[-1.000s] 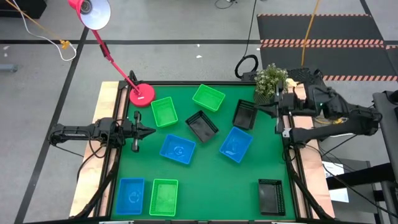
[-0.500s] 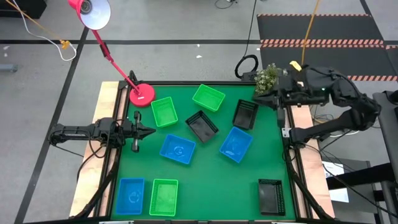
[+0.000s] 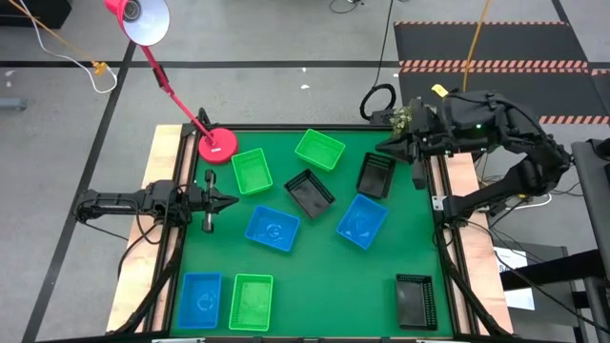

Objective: Stack baskets by color
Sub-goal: Stack the top right black bin on top of the bottom black bin

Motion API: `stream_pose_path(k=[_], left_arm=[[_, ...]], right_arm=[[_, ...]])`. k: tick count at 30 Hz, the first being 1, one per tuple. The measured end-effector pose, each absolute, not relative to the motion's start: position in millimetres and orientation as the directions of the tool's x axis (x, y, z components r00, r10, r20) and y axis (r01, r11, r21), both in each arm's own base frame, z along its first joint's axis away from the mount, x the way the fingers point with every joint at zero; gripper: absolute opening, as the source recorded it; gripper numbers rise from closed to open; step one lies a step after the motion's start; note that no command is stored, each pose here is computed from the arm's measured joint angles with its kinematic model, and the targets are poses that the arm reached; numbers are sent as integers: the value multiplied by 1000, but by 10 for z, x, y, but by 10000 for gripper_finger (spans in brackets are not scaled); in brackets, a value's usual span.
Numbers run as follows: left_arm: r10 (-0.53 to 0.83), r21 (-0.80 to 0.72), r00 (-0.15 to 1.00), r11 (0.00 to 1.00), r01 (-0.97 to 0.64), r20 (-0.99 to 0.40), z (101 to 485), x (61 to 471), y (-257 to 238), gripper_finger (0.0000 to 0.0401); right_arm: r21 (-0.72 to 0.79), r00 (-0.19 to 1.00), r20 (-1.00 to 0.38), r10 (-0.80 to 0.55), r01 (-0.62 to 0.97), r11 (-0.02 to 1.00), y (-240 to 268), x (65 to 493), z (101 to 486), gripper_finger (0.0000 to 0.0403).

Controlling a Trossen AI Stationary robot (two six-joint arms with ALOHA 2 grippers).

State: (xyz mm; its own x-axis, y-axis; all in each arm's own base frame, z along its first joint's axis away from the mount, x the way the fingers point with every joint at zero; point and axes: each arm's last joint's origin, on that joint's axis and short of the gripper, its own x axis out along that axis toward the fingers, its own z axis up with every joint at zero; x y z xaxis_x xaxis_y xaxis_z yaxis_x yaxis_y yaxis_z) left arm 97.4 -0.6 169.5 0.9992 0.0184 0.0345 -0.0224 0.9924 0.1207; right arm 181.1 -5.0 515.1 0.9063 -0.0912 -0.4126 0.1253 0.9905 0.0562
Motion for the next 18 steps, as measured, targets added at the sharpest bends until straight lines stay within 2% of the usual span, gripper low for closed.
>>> stream_pose_path(k=[9, 18], left_arm=[[19, 108, 999, 994, -22, 35, 1696, 974, -6, 6], [50, -66, 995, 997, -44, 84, 1743, 971, 3, 5]], right_arm=[[120, 897, -435, -81, 147, 982, -30, 1917, 5111, 0], [116, 897, -436, -72, 135, 984, -5, 1924, 5108, 0]])
